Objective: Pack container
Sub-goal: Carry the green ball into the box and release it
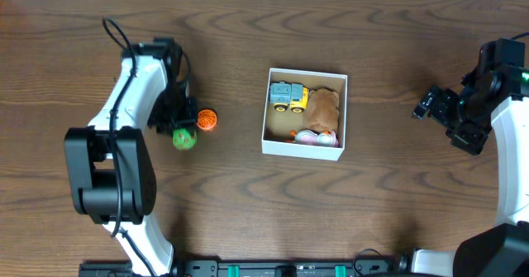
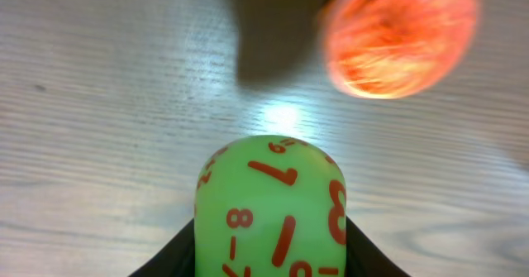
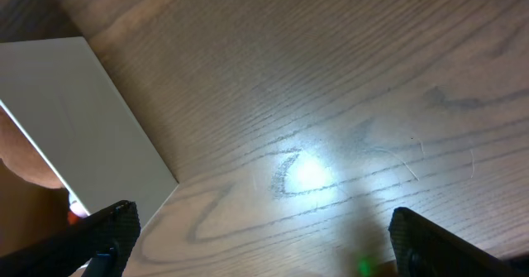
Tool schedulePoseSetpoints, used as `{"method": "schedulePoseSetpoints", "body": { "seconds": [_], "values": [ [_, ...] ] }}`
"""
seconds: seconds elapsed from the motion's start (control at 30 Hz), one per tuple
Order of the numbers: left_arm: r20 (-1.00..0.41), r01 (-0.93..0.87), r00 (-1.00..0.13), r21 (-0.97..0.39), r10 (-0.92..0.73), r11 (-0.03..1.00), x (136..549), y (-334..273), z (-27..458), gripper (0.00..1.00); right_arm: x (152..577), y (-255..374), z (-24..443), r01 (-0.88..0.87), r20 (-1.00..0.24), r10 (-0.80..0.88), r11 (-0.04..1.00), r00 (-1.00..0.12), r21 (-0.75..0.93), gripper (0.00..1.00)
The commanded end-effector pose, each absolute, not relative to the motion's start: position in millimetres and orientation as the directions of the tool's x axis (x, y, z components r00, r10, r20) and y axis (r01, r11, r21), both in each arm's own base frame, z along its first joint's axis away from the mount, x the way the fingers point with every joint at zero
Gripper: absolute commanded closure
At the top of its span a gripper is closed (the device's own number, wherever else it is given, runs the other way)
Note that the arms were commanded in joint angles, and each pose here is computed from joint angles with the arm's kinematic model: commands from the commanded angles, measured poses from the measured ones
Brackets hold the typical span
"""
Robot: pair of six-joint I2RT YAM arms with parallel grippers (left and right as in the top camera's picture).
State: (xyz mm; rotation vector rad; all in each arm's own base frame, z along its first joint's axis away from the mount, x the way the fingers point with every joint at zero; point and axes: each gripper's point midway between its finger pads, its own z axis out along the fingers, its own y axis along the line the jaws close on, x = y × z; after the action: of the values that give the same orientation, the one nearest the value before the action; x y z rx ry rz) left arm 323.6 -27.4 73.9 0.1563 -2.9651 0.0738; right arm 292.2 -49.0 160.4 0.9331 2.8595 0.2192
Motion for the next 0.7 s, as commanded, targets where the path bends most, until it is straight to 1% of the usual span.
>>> {"method": "schedulePoseSetpoints", "body": {
  "seconds": [0.0, 0.1, 0.17, 0.3, 0.4, 0.5, 0.67],
  "values": [
    [-0.002, -0.049, -0.999, -0.104, -0.05, 0.993, 345.0, -52.7, 137.5, 0.76, 291.1, -48.9, 159.4, 0.59, -0.065, 0.608, 0.788, -0.792, 0.178, 0.01],
    [-0.136, 0.094, -0.988, -0.133, 0.076, 0.987, 352.7, -87.6, 173.6, 0.76, 291.2, -48.9, 159.4, 0.59, -0.066, 0.608, 0.787, -0.791, 0.179, 0.01],
    [-0.219, 0.2, -0.962, -0.144, 0.166, 0.969, 355.4, -116.5, 187.3, 0.76, 291.6, -49.0, 159.5, 0.59, -0.067, 0.608, 0.787, -0.791, 0.18, 0.01],
    [-0.31, 0.361, -0.901, -0.148, 0.304, 0.921, 353.8, -178.2, 193.6, 0.76, 292.0, -49.2, 159.5, 0.59, -0.069, 0.608, 0.787, -0.791, 0.18, 0.01],
    [-0.343, 0.459, -0.854, -0.143, 0.391, 0.877, 349.5, -216.0, 189.1, 0.76, 291.7, -49.1, 159.5, 0.59, -0.068, 0.608, 0.787, -0.791, 0.179, 0.01],
    [-0.345, 0.511, -0.828, -0.142, 0.441, 0.848, 346.1, -241.4, 176.1, 0.76, 291.2, -49.0, 159.4, 0.59, -0.066, 0.608, 0.788, -0.791, 0.179, 0.01],
    [-0.281, 0.53, -0.831, -0.141, 0.48, 0.836, 342.8, -256.0, 144.5, 0.76, 291.2, -49.0, 159.4, 0.59, -0.066, 0.608, 0.787, -0.791, 0.179, 0.01]
  ]
}}
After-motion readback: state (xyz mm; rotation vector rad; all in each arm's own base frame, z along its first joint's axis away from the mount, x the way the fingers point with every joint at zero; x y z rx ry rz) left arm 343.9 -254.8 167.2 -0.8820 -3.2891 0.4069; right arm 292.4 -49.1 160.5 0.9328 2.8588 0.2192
